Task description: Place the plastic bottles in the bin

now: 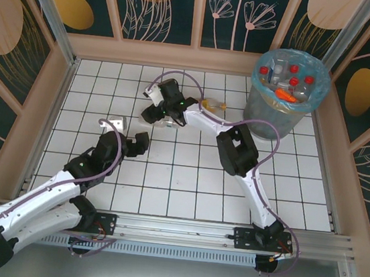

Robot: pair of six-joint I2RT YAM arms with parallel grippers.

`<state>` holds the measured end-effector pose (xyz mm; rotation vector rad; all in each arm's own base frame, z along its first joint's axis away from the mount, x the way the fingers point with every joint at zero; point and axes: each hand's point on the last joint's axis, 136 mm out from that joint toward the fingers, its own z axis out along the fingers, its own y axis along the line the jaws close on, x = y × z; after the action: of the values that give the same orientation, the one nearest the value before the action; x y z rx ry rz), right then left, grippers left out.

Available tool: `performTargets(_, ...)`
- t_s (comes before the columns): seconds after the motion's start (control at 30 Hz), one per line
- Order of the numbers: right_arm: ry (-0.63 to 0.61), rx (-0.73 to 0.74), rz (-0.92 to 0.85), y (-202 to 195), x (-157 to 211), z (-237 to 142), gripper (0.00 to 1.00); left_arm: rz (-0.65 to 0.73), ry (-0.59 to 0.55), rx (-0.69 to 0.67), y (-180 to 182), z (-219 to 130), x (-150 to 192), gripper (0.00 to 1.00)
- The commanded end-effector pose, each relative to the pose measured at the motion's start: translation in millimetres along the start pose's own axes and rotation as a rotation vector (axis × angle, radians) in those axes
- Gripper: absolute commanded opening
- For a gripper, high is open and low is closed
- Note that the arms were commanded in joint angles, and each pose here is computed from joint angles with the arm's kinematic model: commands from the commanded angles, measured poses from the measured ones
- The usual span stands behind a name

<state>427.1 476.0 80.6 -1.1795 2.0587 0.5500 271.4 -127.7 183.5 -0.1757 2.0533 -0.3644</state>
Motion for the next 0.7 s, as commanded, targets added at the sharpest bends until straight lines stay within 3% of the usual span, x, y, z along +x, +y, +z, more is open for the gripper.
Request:
performTargets(0.0,0.273,-0.069,-0.018,37,84,8,0.77,-0.039,-0.025,-0.003,-4,-6,-14,0.99)
performTargets(0.33,0.335,-0.022,-0.009,41,107,4,0.75,-0.075,-0.056,-0.005,4,-12,-14,0.98)
performTargets(0.67,0.211,-0.032,0.056,48,73,-22,0.52,-0.074,-0.065,-0.006,3,-14,-19,0.98)
